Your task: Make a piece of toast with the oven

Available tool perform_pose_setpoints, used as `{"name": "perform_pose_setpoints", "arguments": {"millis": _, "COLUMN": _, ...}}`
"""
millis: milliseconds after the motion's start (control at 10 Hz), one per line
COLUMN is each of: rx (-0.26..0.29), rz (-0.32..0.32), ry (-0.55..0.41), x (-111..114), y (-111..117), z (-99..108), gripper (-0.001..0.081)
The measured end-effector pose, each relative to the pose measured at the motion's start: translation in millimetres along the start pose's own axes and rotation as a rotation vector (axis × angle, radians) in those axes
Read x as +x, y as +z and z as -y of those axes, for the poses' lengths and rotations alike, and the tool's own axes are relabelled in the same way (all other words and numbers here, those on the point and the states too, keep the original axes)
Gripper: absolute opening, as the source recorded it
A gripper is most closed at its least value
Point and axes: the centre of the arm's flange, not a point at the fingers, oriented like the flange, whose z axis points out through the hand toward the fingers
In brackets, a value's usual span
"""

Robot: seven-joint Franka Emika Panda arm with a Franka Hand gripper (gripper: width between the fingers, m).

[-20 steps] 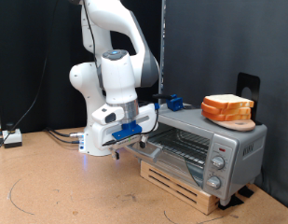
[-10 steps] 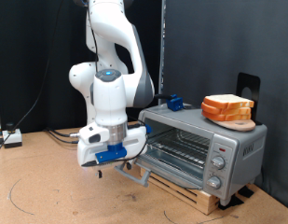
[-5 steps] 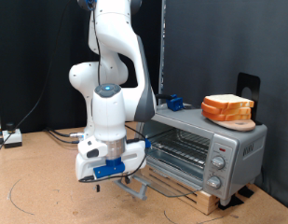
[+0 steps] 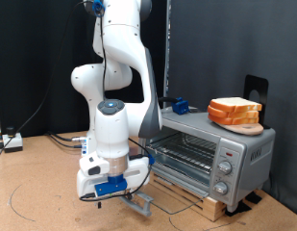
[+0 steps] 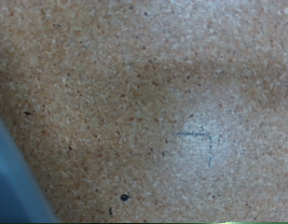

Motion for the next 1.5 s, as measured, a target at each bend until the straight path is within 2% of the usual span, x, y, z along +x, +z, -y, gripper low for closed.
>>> {"name": "perform_pose_setpoints", "arguments": {"millis": 500, "rx": 0.009, "rz": 0.018, "ry": -0.034, "x": 5, "y": -24, "z": -16, "gripper": 0.0804}}
{"name": "perform_pose_setpoints", "arguments": {"millis": 800, "rx": -0.042, "rz": -0.020, "ry": -0.093, "x": 9, "y": -46, "z": -43, "gripper": 0.0804}}
{"name": "perform_pose_setpoints", "arguments": {"millis": 900, "rx": -0.049, "rz": -0.028, "ry": -0.110, "x": 5, "y": -52, "z": -50, "gripper": 0.0804}}
{"name": "perform_pose_setpoints", "arguments": {"millis": 1000, "rx": -0.038, "rz": -0.022, "ry": -0.104, "x": 4, "y": -51, "z": -49, "gripper": 0.0804}}
{"name": "perform_pose_setpoints", "arguments": {"millis": 1100, "rx": -0.003, "rz": 0.035, "ry": -0.123, "x": -1, "y": -49, "z": -46, "gripper": 0.0804}}
{"name": "perform_pose_setpoints", "arguments": {"millis": 1300, "rx": 0.108, "rz": 0.166, "ry": -0.192, "x": -17, "y": -58, "z": -36, "gripper": 0.0804}}
{"name": "perform_pose_setpoints", "arguments": {"millis": 1500, "rx": 0.234, "rz": 0.222, "ry": -0.246, "x": -28, "y": -81, "z": -28, "gripper": 0.0804}}
